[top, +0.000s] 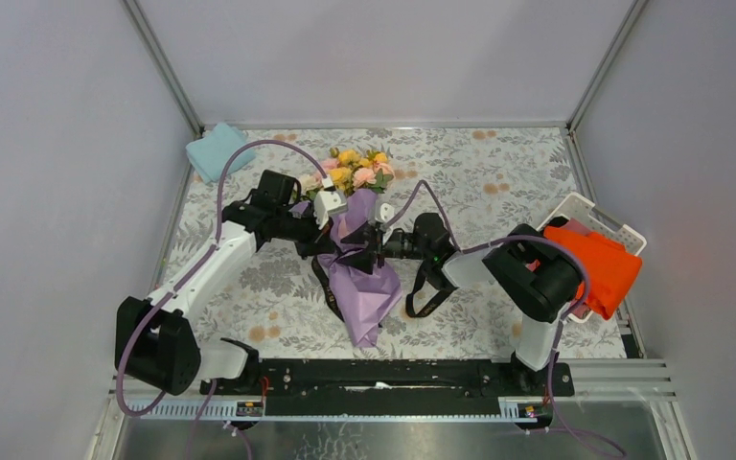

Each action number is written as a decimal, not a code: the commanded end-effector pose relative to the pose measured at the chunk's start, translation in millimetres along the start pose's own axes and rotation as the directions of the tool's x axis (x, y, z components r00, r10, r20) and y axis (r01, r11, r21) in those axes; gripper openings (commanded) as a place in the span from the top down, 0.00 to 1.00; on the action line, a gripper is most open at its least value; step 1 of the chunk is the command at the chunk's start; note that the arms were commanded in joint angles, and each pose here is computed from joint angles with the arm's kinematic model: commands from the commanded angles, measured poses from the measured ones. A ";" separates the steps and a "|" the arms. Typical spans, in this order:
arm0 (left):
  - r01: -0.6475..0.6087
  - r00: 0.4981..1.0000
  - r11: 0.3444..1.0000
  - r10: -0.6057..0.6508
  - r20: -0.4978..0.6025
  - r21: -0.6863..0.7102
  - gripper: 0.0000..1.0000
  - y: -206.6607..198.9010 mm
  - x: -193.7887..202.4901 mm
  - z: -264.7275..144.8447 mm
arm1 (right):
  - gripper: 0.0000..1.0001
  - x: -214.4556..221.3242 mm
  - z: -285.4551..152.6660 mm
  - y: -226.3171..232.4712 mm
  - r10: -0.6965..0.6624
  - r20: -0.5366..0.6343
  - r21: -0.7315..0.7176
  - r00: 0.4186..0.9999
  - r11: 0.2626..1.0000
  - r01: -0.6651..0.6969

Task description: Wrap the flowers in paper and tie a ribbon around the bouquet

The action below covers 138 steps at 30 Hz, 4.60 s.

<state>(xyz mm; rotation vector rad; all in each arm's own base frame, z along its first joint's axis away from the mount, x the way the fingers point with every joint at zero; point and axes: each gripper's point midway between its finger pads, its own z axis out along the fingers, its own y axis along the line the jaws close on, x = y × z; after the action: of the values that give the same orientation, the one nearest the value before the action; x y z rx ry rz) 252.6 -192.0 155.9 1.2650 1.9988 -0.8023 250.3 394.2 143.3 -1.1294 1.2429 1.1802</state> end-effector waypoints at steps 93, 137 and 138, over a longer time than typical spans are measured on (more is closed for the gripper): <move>-0.321 0.918 0.946 0.319 0.236 -0.030 1.00 4.1 31.5 3.4 | 1.00 -22.0 32.0 -12.9 -0.160 0.004 -0.008 0.987 0.987 0.160; -0.644 0.761 0.765 0.637 0.124 0.018 0.37 -6.5 14.4 -34.1 | 1.00 5.8 50.5 2.0 -0.260 -0.060 -0.103 0.964 0.962 0.253; -0.637 0.768 0.771 0.630 0.120 0.028 0.37 -7.9 17.1 -34.0 | 1.00 5.3 50.5 1.8 -0.261 -0.058 -0.101 0.964 0.962 0.255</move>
<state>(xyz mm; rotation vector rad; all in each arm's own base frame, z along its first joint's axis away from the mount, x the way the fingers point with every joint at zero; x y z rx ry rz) 255.7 -161.5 179.0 1.6723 1.3049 -0.5037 251.2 435.0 98.7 -1.3844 1.2012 1.0330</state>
